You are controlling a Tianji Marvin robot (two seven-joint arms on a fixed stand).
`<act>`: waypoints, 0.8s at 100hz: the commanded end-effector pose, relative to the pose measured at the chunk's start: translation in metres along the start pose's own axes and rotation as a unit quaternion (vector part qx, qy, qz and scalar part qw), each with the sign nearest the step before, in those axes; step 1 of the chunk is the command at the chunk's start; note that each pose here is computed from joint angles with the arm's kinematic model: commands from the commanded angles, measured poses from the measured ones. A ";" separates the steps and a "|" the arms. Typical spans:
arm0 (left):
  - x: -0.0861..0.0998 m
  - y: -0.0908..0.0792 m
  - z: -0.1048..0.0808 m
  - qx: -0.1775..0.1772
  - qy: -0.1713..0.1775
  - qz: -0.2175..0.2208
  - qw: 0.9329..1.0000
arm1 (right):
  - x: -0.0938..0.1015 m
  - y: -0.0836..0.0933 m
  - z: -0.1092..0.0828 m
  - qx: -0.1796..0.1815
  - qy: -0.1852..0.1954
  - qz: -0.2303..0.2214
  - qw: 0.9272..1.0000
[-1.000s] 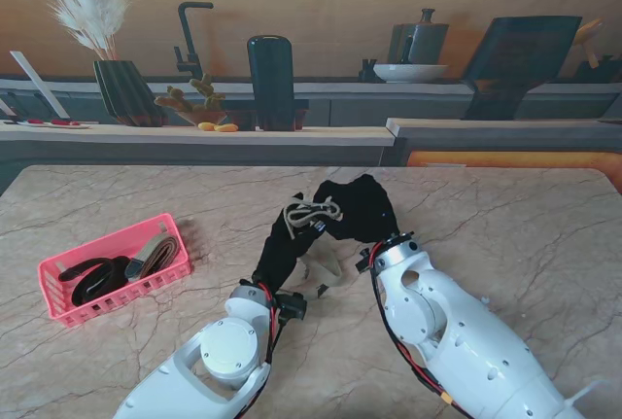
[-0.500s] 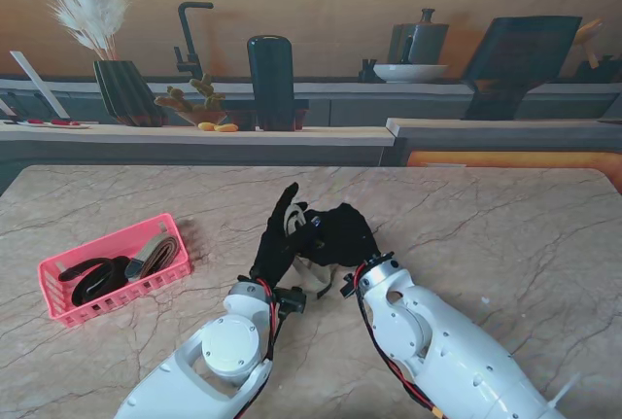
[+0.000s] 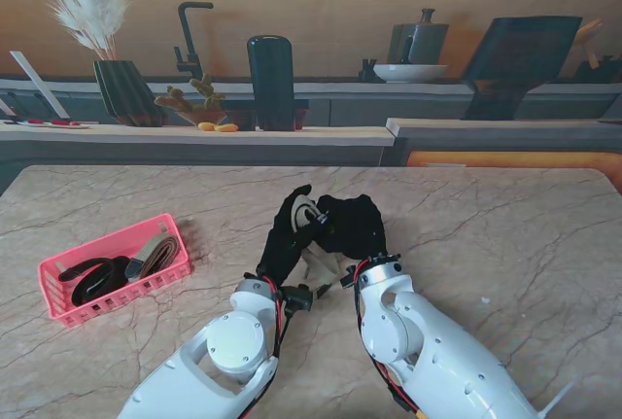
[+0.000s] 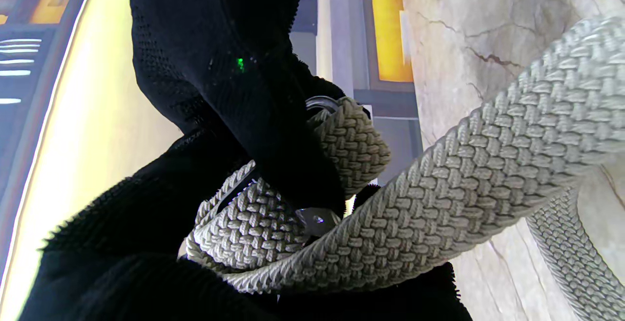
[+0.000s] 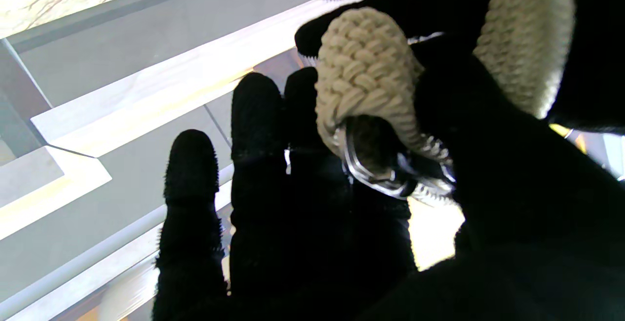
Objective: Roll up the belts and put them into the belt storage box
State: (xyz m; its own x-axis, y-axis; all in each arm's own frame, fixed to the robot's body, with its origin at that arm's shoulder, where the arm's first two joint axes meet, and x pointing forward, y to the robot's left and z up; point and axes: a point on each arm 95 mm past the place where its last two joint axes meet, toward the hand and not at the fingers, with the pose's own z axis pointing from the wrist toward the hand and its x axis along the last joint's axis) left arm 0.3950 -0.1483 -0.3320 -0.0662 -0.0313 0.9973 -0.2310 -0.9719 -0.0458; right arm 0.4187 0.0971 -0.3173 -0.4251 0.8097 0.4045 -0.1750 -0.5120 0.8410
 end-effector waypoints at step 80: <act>-0.010 0.004 -0.004 -0.011 -0.013 -0.002 1.000 | -0.006 0.021 0.009 -0.086 -0.027 -0.057 0.994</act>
State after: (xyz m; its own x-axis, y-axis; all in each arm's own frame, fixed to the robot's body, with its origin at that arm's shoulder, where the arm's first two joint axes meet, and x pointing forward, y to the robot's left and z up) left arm 0.3939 -0.1511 -0.3395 -0.0440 -0.0284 0.9986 -0.2529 -0.9667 -0.0386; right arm 0.4244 0.0861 -0.3048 -0.3531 0.8743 0.3329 -0.3449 -0.4524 0.8224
